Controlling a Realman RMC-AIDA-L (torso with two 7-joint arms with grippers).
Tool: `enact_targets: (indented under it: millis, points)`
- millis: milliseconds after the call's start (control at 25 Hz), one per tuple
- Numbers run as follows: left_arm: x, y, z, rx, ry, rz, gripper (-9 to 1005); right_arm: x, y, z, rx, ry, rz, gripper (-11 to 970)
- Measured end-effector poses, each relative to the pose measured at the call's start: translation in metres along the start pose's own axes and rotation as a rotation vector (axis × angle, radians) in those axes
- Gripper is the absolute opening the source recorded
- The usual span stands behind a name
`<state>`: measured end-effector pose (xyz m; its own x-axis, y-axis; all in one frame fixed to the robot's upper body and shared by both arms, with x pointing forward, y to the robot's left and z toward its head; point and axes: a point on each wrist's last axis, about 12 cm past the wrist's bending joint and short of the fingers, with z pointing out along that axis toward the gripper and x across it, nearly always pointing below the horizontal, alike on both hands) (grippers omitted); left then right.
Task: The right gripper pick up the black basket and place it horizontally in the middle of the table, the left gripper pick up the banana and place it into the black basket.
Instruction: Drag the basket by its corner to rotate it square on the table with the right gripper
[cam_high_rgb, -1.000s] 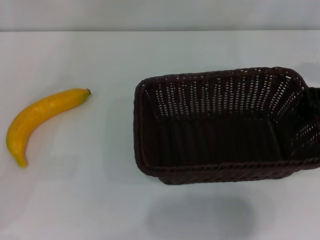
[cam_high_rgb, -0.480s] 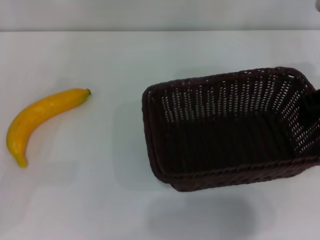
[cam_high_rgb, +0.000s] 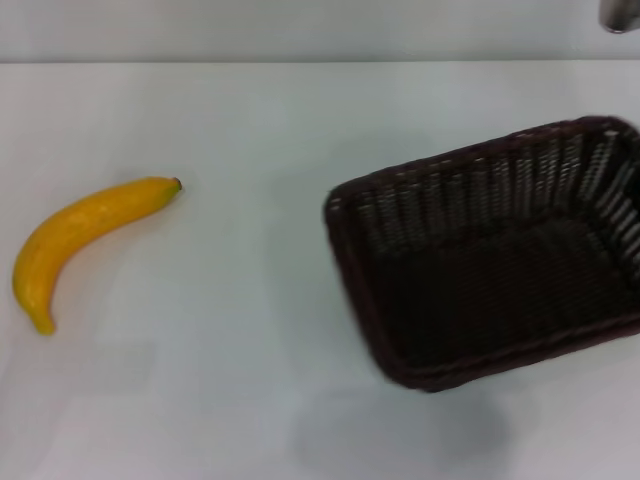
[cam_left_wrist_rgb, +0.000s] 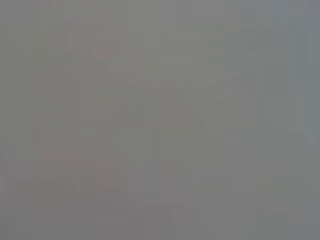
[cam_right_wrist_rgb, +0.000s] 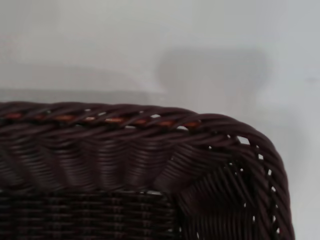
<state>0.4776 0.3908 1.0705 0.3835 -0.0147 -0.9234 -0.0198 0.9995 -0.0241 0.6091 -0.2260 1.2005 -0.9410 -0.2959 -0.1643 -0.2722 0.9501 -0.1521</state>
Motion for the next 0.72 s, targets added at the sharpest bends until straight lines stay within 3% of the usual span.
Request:
enact_targets:
  millis: [120,280,520,720]
  points:
    - [0.000,0.000,-0.003,-0.006,0.002,-0.001,110,0.002,-0.002,0.004,0.059,0.000,-0.028,129]
    - [-0.001,0.000,-0.004,-0.006,-0.006,-0.002,111,0.005,-0.002,0.010,0.050,-0.009,-0.060,129]
    - [-0.003,-0.002,-0.002,0.007,-0.031,-0.004,111,0.009,-0.002,0.008,-0.086,0.003,-0.055,135]
    - [-0.004,-0.002,-0.001,0.009,-0.037,-0.004,112,0.015,-0.006,0.006,-0.150,0.014,-0.021,276]
